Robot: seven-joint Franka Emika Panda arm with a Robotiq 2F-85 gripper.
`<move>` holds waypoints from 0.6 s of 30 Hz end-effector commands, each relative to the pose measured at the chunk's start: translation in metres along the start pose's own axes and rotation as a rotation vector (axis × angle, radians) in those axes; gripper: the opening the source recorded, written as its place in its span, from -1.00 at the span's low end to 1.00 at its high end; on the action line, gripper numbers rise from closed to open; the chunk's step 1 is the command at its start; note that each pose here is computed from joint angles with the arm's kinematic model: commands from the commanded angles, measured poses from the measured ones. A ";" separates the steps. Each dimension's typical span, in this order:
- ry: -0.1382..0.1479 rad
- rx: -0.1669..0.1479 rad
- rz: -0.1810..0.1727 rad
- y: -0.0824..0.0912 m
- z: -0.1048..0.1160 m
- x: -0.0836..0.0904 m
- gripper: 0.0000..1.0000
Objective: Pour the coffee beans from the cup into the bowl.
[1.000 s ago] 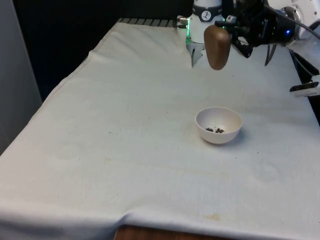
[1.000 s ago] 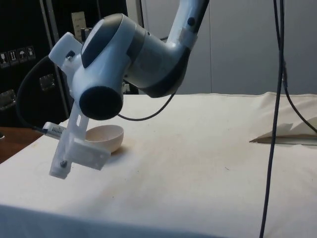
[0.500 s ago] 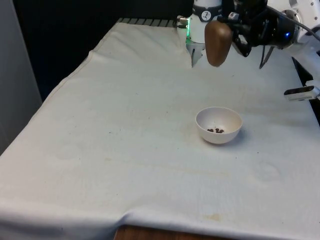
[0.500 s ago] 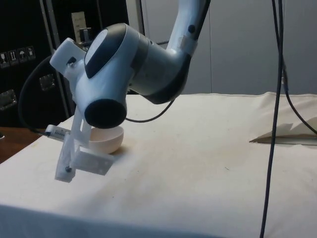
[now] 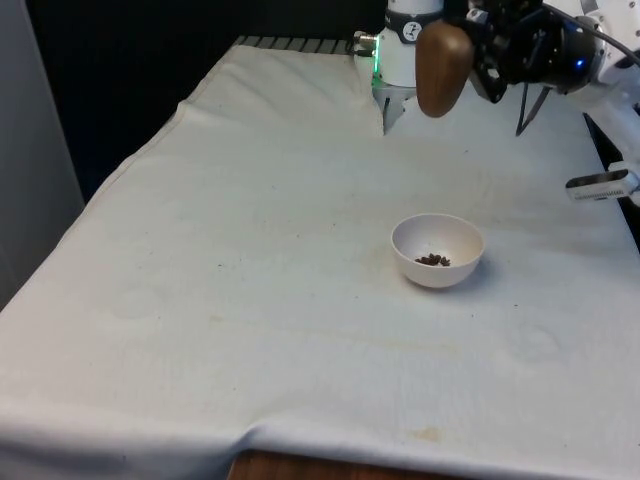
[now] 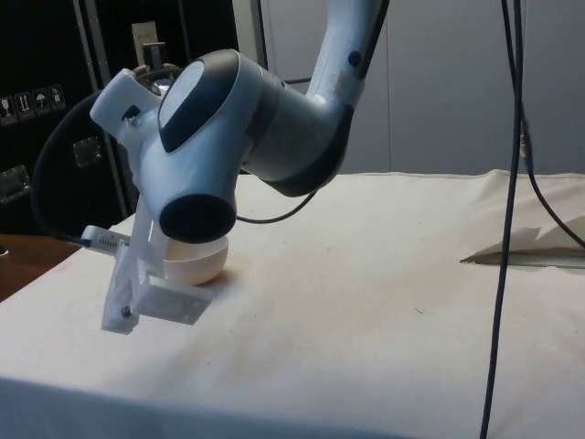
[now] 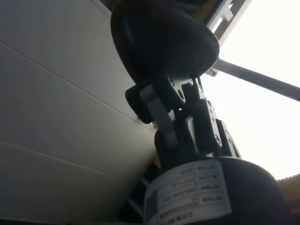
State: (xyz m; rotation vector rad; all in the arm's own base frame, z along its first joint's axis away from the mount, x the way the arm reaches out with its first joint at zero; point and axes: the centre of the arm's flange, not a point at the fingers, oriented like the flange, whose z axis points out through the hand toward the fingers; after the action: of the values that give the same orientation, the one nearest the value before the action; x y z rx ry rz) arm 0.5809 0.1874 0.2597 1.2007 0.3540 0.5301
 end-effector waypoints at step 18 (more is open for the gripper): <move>0.001 -0.010 0.004 0.001 -0.003 0.000 -1.00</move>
State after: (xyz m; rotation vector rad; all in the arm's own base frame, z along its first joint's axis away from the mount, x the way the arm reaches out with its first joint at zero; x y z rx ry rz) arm 0.5793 0.1896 0.2590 1.1926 0.3490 0.5356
